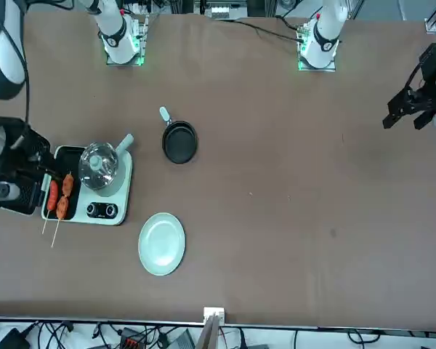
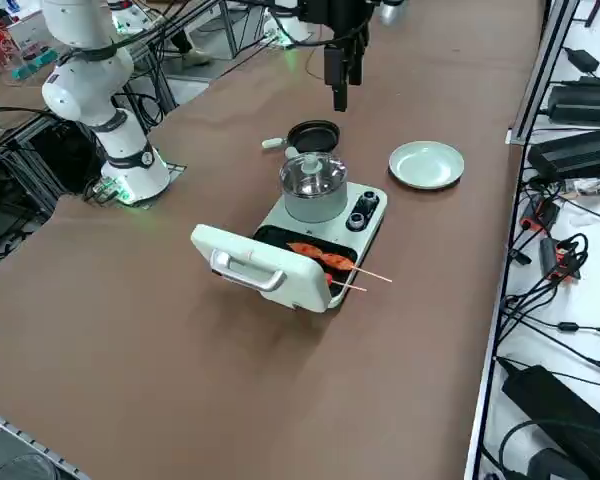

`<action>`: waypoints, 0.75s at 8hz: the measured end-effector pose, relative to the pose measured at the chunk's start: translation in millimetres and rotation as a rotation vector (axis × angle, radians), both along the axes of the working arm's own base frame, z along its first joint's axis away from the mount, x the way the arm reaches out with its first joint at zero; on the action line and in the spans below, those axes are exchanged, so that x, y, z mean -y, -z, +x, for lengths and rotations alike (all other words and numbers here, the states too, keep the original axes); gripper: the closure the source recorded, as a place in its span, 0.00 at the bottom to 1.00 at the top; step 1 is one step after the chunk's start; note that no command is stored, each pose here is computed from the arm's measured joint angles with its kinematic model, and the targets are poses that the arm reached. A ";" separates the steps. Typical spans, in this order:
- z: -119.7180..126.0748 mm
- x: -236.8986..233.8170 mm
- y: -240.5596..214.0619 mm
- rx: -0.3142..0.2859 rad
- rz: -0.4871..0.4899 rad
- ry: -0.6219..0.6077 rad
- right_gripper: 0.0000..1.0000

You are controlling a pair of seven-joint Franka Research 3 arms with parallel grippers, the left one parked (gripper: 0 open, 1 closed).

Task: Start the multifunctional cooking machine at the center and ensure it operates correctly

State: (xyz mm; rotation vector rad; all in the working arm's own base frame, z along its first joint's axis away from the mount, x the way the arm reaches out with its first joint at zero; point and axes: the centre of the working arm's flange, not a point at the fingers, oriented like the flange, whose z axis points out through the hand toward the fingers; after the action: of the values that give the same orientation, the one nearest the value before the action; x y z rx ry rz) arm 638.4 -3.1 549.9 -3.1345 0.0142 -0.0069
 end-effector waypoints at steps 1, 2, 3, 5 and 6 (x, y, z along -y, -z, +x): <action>-14.4 8.8 -4.2 0.006 0.006 0.014 0.00; -28.0 15.5 -11.7 0.013 0.012 0.023 0.00; -38.7 18.6 -21.2 0.021 0.017 0.027 0.00; -47.8 18.6 -35.7 0.038 0.022 0.026 0.00; -49.3 18.7 -38.8 0.040 0.022 0.026 0.00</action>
State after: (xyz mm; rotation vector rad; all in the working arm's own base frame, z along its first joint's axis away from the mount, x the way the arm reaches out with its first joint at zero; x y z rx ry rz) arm 589.1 -21.7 588.7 -3.1109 0.0536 -0.0688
